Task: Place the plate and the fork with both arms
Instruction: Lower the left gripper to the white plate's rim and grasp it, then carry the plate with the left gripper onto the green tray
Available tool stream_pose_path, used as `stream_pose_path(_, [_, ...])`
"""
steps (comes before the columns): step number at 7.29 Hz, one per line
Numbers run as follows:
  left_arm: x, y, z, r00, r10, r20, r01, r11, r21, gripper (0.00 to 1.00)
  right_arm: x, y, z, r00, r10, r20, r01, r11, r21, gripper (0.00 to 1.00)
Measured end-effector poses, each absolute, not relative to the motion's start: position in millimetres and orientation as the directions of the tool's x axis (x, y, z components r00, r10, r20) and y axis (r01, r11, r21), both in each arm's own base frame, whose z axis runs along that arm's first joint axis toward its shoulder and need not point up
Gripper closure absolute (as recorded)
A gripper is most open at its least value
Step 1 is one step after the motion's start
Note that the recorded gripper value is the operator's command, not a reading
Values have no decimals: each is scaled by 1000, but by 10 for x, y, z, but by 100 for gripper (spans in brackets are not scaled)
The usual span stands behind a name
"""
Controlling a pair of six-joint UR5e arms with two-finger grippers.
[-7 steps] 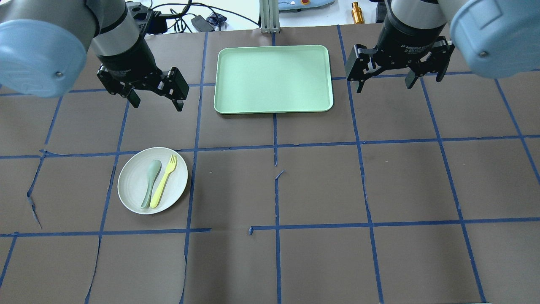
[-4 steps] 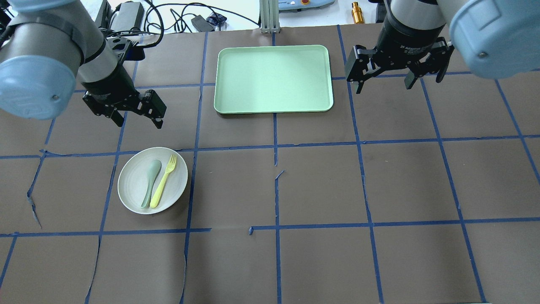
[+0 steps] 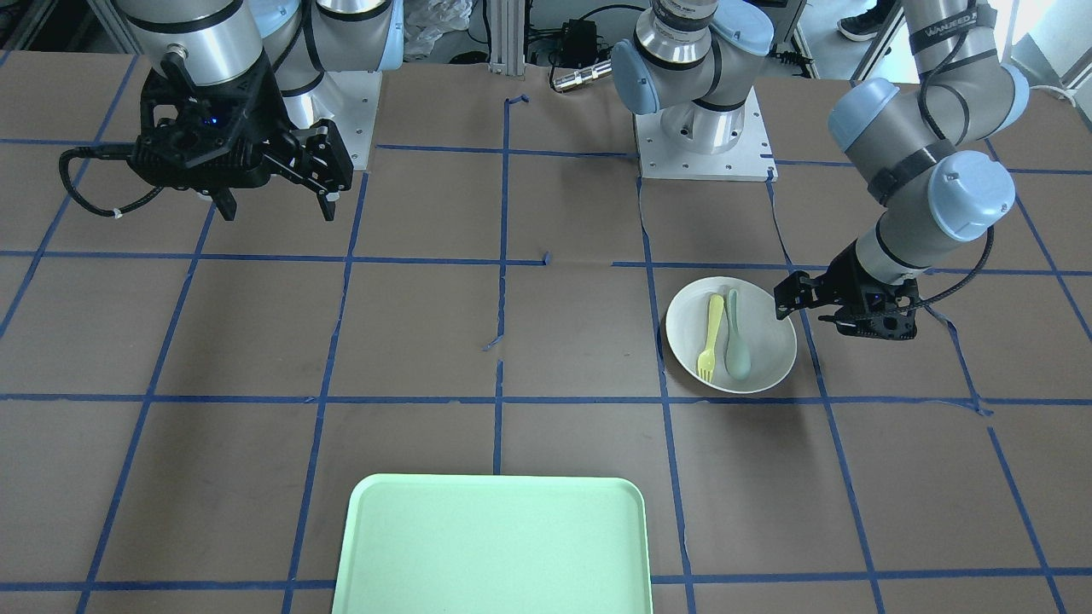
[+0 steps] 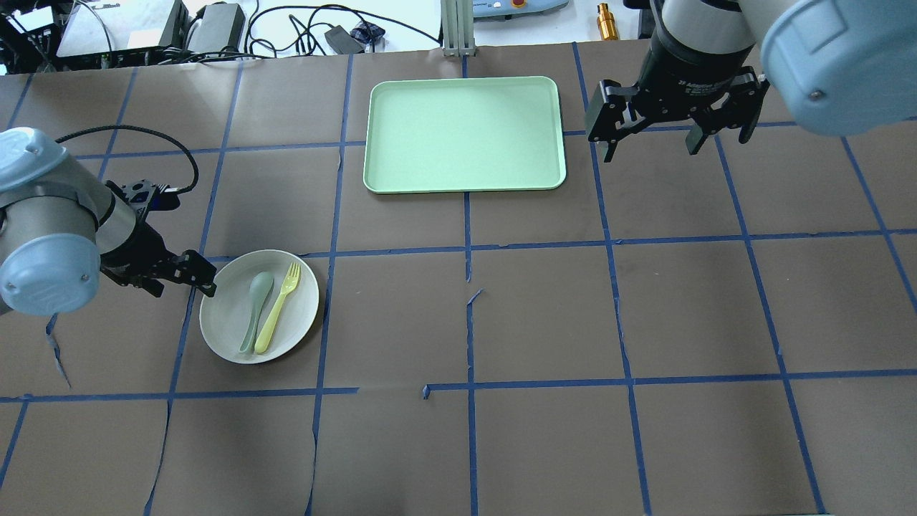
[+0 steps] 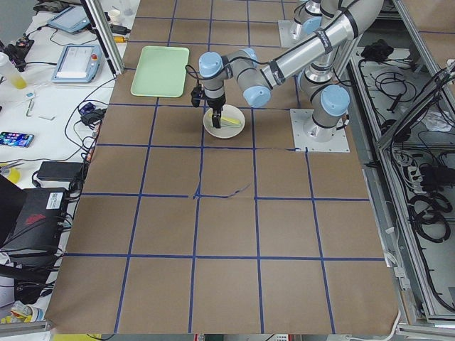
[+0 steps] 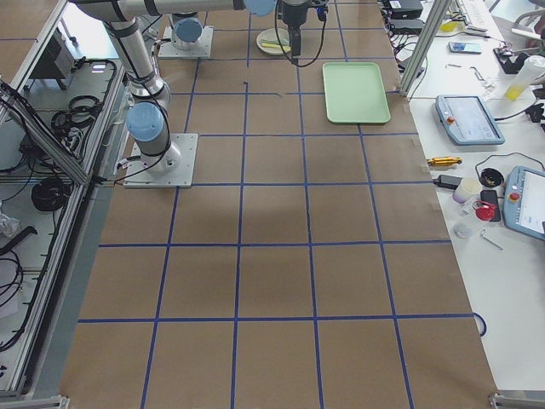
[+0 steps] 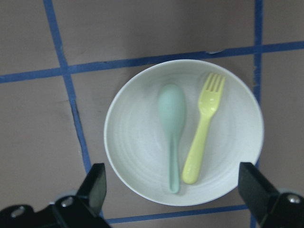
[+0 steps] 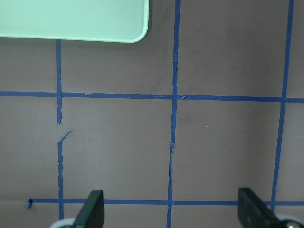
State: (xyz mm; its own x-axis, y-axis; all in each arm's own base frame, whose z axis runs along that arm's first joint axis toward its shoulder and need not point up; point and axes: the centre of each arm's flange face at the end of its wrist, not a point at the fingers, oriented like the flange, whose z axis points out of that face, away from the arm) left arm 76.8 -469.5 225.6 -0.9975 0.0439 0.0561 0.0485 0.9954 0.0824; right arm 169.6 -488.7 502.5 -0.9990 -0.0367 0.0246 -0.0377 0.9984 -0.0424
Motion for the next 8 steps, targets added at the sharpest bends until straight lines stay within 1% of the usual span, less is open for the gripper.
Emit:
stream_pose_path(1, [789,-4623,2023,-998,36,50,39,997,71,26,1696,-4887,5023,-999,-37,25,-38,998,-42,0])
stream_pose_path(2, [790,-4578,1837,-998,27,49,31,997,69,45,1695,-4887,5022,-999,-37,26,-38,998,-42,0])
stream_pose_path(3, [790,-4558,1724,-999,23,49,26,997,72,85,1695,-4887,5021,-999,-37,26,-38,998,-42,0])
stream_pose_path(4, [797,-4563,1694,-999,22,45,25,997,72,100,1695,-4887,5021,-999,-37,26,-38,998,-42,0])
stream_pose_path(8, [810,-4633,1819,-999,23,24,24,998,56,100,1696,-4887,5021,-999,-37,25,-38,998,-42,0])
